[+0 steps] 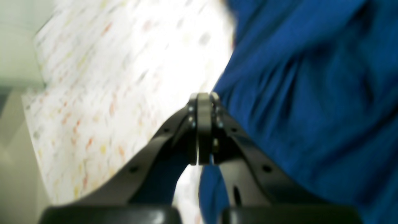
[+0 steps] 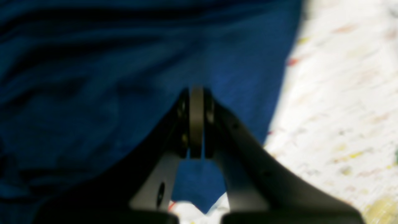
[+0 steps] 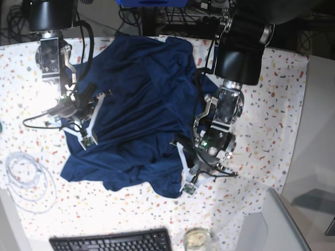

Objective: Layout the t-shirt on the table in an organized manner, then fold the t-shirt properly
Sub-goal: 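Drag the shirt with both grippers and release it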

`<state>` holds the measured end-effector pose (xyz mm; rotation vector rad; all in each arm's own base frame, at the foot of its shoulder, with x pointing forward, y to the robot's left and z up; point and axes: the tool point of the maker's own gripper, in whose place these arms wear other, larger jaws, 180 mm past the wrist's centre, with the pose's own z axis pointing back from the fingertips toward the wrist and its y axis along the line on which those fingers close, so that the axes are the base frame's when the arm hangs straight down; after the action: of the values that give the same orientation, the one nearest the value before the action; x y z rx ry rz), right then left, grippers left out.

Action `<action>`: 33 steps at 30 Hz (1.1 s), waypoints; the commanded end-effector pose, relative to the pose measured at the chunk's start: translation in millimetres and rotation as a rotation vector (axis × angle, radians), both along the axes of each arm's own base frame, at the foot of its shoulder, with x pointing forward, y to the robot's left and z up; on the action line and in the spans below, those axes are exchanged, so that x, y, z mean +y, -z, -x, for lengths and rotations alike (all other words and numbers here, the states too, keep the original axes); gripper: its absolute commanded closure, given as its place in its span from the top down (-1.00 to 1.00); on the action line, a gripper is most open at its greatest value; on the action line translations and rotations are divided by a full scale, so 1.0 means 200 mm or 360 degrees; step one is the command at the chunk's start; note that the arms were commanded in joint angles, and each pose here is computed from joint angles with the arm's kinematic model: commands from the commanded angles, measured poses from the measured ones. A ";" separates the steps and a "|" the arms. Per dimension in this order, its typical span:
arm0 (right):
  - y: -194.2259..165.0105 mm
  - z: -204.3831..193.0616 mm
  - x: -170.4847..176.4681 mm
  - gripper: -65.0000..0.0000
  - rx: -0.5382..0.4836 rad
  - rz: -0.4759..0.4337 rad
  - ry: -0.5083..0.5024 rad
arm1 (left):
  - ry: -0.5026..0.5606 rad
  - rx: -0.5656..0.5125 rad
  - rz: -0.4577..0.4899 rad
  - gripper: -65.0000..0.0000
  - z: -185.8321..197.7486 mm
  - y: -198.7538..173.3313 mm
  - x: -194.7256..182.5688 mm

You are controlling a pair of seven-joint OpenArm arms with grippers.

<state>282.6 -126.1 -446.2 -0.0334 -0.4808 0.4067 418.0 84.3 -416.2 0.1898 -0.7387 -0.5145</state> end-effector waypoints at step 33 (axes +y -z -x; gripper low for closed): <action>-0.26 -0.65 -0.71 -1.00 -0.0368 0.0166 0.0258 | -0.0411 -0.0201 -0.0324 -1.00 0.55 -0.24 0.64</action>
<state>407.5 -265.2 -404.3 -0.2127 -0.6503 0.2678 303.6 211.8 -377.2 0.4951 -0.7376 -0.3343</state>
